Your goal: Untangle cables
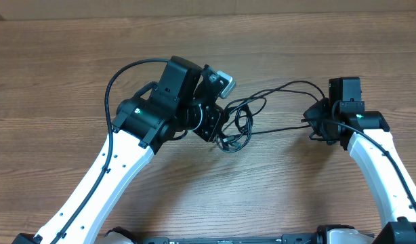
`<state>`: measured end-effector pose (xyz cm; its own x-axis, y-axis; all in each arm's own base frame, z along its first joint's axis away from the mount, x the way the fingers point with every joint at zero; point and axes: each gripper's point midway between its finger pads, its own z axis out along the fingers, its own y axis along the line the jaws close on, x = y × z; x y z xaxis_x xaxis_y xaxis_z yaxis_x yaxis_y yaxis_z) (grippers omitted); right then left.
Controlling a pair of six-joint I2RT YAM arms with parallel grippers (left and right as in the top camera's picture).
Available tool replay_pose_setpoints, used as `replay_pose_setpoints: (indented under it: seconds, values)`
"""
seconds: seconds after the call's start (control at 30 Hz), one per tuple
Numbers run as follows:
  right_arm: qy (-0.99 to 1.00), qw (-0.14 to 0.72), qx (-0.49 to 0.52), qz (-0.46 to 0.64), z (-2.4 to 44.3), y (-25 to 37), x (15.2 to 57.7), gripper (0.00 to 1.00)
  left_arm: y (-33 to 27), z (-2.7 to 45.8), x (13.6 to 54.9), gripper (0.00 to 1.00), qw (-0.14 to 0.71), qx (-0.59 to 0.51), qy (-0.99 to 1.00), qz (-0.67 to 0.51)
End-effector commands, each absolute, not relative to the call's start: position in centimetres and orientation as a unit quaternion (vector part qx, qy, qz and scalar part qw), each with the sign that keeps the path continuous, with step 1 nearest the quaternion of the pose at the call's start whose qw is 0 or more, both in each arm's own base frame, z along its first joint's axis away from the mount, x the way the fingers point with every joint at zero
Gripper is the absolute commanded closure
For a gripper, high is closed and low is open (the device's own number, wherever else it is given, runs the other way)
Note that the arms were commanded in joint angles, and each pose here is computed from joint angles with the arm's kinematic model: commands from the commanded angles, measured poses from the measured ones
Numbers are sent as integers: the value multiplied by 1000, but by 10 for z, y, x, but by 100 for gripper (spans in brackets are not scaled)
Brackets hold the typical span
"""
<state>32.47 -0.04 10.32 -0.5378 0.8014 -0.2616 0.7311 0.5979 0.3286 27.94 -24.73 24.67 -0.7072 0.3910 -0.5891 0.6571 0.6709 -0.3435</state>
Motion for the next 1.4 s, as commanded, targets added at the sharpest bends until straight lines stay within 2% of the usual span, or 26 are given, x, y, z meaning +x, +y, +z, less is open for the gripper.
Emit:
replay_pose_setpoints:
  seconds: [0.0,0.37,0.4,0.43,0.47,0.5,0.53,0.6,0.7,0.8,0.87,1.1,1.37]
  values:
    - [868,222,441,47,110,-17,326,96,-242,257,277,96,260,327,869,-266]
    - [864,226,450,-9,109,-35,315,96,-229,239,253,96,208,363,875,-245]
    - [867,220,448,-1,108,-32,315,86,-229,239,253,96,208,363,875,-245]
    - [873,214,438,9,107,-27,315,71,-229,239,253,96,208,363,875,-245]
    - [907,191,371,55,105,-5,316,40,-229,239,253,96,208,363,874,-245]
    - [924,179,326,85,105,10,316,15,-229,240,254,96,211,364,874,-245]
    - [940,165,273,124,106,27,314,0,-230,241,255,96,214,368,871,-245]
    - [954,144,192,179,109,52,307,0,-232,242,255,96,217,370,868,-250]
    - [959,104,128,230,111,74,287,0,-245,254,253,96,219,360,855,-302]
    - [952,87,68,284,118,94,274,0,-239,256,260,96,223,339,862,-304]
    - [929,84,10,360,135,117,265,0,-230,257,268,96,226,322,866,-309]
    - [784,154,-148,583,214,168,253,0,-227,267,273,96,234,314,853,-344]
    - [668,213,-222,677,266,175,250,0,-253,295,258,96,251,372,785,-427]
